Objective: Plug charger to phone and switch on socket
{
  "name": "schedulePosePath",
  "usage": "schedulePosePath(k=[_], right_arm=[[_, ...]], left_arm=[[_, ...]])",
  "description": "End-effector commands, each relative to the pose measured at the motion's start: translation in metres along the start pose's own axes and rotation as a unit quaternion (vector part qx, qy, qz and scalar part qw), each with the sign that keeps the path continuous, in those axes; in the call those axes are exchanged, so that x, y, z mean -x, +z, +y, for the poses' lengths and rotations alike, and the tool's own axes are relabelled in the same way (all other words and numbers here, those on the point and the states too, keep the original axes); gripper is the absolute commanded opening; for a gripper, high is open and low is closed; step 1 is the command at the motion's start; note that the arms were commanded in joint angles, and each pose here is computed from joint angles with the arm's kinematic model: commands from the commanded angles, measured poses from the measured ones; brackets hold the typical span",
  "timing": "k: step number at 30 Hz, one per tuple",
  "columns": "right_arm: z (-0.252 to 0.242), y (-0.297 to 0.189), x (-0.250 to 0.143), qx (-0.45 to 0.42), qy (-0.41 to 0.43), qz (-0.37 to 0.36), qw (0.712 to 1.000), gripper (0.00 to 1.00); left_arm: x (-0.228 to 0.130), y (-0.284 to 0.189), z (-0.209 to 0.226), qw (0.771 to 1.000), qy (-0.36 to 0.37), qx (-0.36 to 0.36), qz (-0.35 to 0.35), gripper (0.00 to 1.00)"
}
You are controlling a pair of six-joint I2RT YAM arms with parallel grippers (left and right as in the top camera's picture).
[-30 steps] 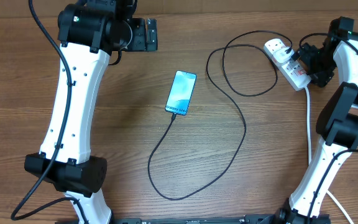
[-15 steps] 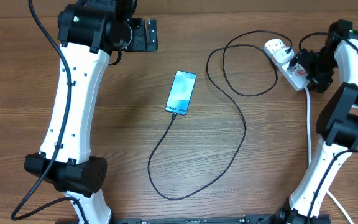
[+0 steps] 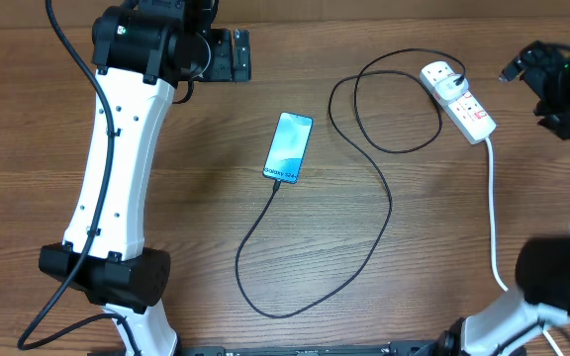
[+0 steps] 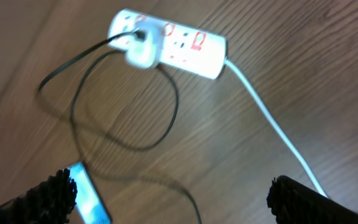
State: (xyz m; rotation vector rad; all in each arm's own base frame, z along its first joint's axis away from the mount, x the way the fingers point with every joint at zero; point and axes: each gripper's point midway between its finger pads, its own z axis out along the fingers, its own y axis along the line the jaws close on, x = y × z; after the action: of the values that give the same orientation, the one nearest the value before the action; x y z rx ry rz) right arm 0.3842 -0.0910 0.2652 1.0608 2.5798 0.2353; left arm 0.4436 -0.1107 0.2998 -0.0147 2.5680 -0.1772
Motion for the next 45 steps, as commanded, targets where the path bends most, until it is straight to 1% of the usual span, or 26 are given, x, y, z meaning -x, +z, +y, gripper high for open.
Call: schedulePosePath(k=[1,6,11,17,23,41,45], right_arm=[[0.013,-0.034,-0.028,0.0,-0.045,-0.026,0.999,1.0],[0.018,-0.07,-0.077,0.011,-0.107,-0.052,0.993,1.0],[0.014,-0.088,-0.126,0.05,-0.141,-0.069,0.986,1.0],[-0.016,-0.093,-0.17,0.062,-0.136,-0.065,0.987,1.0],[-0.042,-0.093,-0.195,0.046,-0.137,-0.036,0.989,1.0],[-0.045,-0.091,-0.2,0.037,-0.138,-0.021,0.99,1.0],[-0.042,-0.089,-0.197,0.038,-0.176,-0.027,0.983,1.0]], left_arm=[[-0.001,0.004,0.0,1.0,-0.004,0.006,0.003,1.0],[-0.001,0.004,0.0,1.0,-0.004,0.006,0.003,1.0],[-0.001,0.004,0.0,1.0,-0.003,0.006,0.003,1.0],[-0.001,0.004,0.0,1.0,-0.004,0.006,0.003,1.0],[-0.001,0.004,0.0,1.0,-0.004,0.006,0.003,1.0],[-0.001,0.004,0.0,1.0,-0.004,0.006,0.003,1.0],[-0.001,0.004,0.0,1.0,-0.003,0.006,0.003,1.0]])
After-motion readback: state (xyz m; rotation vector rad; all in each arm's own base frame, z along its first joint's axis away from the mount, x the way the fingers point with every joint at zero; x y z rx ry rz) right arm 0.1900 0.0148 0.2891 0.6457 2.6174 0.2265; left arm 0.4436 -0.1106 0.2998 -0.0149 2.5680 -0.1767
